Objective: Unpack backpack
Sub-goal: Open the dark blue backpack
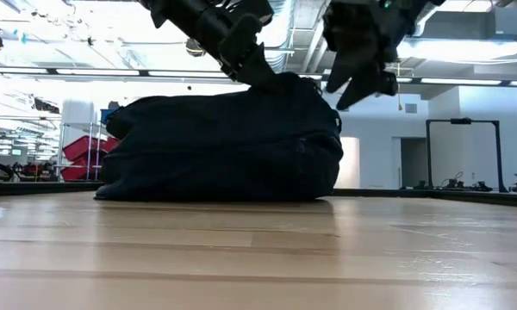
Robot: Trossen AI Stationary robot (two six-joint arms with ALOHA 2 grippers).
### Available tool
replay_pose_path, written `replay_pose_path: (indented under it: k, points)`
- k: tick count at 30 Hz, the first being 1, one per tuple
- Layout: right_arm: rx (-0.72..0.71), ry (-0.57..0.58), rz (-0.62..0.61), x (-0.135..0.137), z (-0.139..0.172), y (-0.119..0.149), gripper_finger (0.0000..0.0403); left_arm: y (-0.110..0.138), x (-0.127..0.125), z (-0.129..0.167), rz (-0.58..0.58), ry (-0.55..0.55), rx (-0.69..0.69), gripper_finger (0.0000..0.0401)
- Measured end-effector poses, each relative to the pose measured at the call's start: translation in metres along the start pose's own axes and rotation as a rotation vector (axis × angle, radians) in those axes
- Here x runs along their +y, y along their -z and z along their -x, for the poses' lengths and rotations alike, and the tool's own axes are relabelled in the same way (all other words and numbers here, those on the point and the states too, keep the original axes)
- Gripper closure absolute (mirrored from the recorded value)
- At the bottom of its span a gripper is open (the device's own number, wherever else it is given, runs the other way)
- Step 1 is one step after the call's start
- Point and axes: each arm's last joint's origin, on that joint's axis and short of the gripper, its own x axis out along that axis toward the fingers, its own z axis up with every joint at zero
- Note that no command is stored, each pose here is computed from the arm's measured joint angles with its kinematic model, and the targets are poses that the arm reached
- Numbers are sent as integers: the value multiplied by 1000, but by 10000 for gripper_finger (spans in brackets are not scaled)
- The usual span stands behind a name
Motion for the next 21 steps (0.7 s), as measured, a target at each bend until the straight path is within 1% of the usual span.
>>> replay_pose_path:
  k: [3, 7, 10, 13, 15, 17, 21]
  points:
    - [-37, -14, -2, 0, -3, -6, 181, 0, 0, 0, -1, 1, 2, 401]
    - [-133, -69, 0, 1, -2, -18, 177, -1, -2, 0, -7, 9, -5, 401]
    - [-149, -64, -13, -3, -2, -22, 181, -1, -2, 0, -7, 12, -5, 401]
    - [-151, -51, -25, -8, -2, -25, 198, -1, -2, 0, -13, 13, -6, 401]
    - [-153, -47, -27, -10, -2, -26, 220, -1, -2, 0, -22, 13, -6, 401]
    - [-150, -43, -14, -10, -2, -25, 253, -1, -3, 0, -23, 15, -7, 401]
    - [-131, -48, 1, -10, -3, -23, 353, 0, -3, 0, -40, 20, -4, 401]
